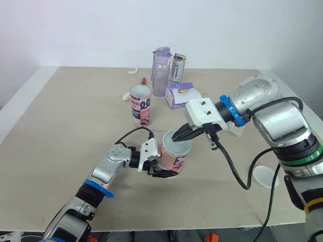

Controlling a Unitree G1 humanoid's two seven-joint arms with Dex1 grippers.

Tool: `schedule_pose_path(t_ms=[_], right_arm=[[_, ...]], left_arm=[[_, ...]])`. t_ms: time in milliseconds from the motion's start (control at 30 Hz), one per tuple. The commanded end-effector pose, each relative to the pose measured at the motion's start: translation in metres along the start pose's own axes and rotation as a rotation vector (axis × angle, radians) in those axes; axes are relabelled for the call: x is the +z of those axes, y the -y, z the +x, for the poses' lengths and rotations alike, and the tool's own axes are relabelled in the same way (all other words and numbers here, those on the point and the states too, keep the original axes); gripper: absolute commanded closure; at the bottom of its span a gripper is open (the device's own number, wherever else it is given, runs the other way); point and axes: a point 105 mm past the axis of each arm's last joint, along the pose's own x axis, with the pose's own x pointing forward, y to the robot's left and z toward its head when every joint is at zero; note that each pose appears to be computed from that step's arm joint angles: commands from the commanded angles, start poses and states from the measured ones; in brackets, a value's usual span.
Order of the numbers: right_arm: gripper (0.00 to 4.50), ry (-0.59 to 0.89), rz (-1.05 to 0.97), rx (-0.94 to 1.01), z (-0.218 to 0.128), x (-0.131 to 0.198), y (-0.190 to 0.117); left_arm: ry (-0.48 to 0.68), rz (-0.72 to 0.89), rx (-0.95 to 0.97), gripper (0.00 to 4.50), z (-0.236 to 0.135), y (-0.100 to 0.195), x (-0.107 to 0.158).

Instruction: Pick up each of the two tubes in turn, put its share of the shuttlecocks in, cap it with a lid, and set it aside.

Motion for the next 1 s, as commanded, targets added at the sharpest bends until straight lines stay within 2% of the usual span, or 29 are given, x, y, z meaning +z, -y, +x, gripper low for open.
schedule_pose_path(t_ms=[33, 167, 267, 500, 633, 700, 800, 867, 900, 933, 967, 1000], right_arm=[[4.44, -0.061, 0.048, 0.133, 0.027, -0.019, -0.017], [4.44, -0.024, 0.073, 0.131, 0.027, -0.016, -0.016], [4.44, 0.092, 0.153, 0.085, 0.012, -0.003, -0.009], [4.44, 0.376, 0.371, -0.146, -0.076, 0.007, -0.002], [4.44, 0.461, 0.476, -0.301, -0.102, -0.009, -0.010], [4.44, 0.459, 0.533, -0.359, -0.101, -0.028, -0.023], [4.44, 0.393, 0.560, -0.440, -0.080, -0.067, -0.050], [4.50, 0.358, 0.565, -0.463, -0.066, -0.085, -0.064], [4.18, 0.356, 0.571, -0.476, -0.060, -0.091, -0.069], [3.83, 0.355, 0.572, -0.484, -0.056, -0.095, -0.073], [3.46, 0.349, 0.567, -0.478, -0.051, -0.099, -0.078], [2.69, 0.348, 0.560, -0.473, -0.046, -0.102, -0.082]], left_arm=[[-0.118, -0.058, 0.057, 1.19, -0.007, -0.004, -0.028], [-0.113, -0.055, 0.056, 1.19, -0.006, -0.003, -0.027], [-0.110, -0.052, 0.055, 1.19, -0.007, -0.003, -0.026], [-0.112, -0.040, 0.054, 1.19, -0.013, -0.003, -0.022], [-0.110, -0.035, 0.056, 1.19, -0.015, -0.004, -0.019], [-0.102, -0.027, 0.059, 1.19, -0.016, -0.005, -0.017], [-0.068, -0.015, 0.054, 1.19, -0.017, -0.004, -0.010], [-0.045, -0.005, 0.051, 0.58, -0.017, -0.002, -0.005], [-0.032, 0.001, 0.046, 0.39, -0.017, -0.001, -0.003], [-0.023, 0.004, 0.045, 0.00, -0.018, -0.001, -0.001], [-0.013, 0.008, 0.044, 0.00, -0.018, 0.000, 0.001], [-0.006, 0.012, 0.041, 0.00, -0.018, 0.000, 0.003]])
